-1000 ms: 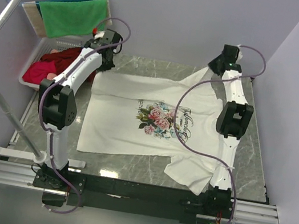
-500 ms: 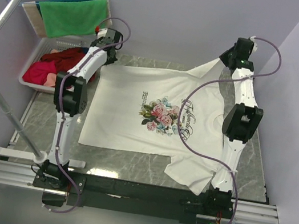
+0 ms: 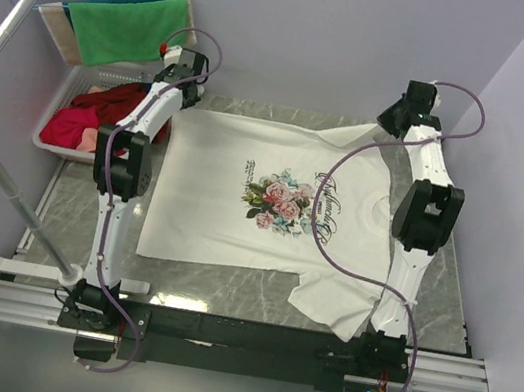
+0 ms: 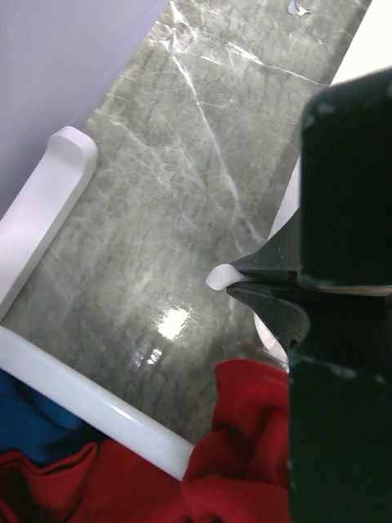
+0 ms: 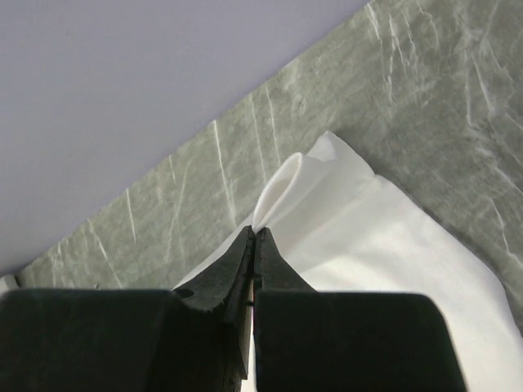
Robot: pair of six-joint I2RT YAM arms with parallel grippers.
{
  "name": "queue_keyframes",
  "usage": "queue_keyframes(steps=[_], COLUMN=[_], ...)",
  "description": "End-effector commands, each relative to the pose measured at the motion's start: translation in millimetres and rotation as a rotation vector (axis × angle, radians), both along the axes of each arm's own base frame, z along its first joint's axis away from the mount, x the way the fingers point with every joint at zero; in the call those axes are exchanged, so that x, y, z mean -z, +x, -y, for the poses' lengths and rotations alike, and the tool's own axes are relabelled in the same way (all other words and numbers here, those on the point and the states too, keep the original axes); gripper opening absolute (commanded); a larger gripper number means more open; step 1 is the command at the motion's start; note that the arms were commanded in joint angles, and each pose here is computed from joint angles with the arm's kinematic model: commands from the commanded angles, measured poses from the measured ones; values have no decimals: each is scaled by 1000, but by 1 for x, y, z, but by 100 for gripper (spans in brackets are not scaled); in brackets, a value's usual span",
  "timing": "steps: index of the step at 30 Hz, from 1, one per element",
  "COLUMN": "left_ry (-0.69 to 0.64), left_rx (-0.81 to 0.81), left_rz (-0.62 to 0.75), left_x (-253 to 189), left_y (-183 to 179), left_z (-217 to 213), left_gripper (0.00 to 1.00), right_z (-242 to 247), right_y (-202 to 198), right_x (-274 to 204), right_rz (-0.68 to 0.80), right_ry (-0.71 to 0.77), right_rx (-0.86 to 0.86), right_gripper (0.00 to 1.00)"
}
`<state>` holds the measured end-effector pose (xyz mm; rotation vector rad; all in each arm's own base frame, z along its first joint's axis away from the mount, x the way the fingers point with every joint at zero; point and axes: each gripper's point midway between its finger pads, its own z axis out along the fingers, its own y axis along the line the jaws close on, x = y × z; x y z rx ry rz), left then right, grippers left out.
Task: Fold and stack the t-shirts
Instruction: Fold the tshirt
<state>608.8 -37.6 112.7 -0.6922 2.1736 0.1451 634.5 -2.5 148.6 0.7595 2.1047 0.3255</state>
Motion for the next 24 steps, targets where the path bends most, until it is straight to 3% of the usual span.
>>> queue_keyframes(steps=[1,12,24], left_ry=[-7,-32,-43], left_rx=[-10,25,-8], left_rz=[151,104,-41], left_x=[-67,-58,-29], left_y=[10,-5,-48], left_z=[-6,0,-5], left_gripper=[1,1,1], right_z=[0,-9,-10], right_y=[-15,-68,-138], right_x=[-62,-68,-28], right_rz=[93,65,-89], right_ry=[-6,44,60], right_rx=[-8,-4,30], right_gripper=[0,0,0])
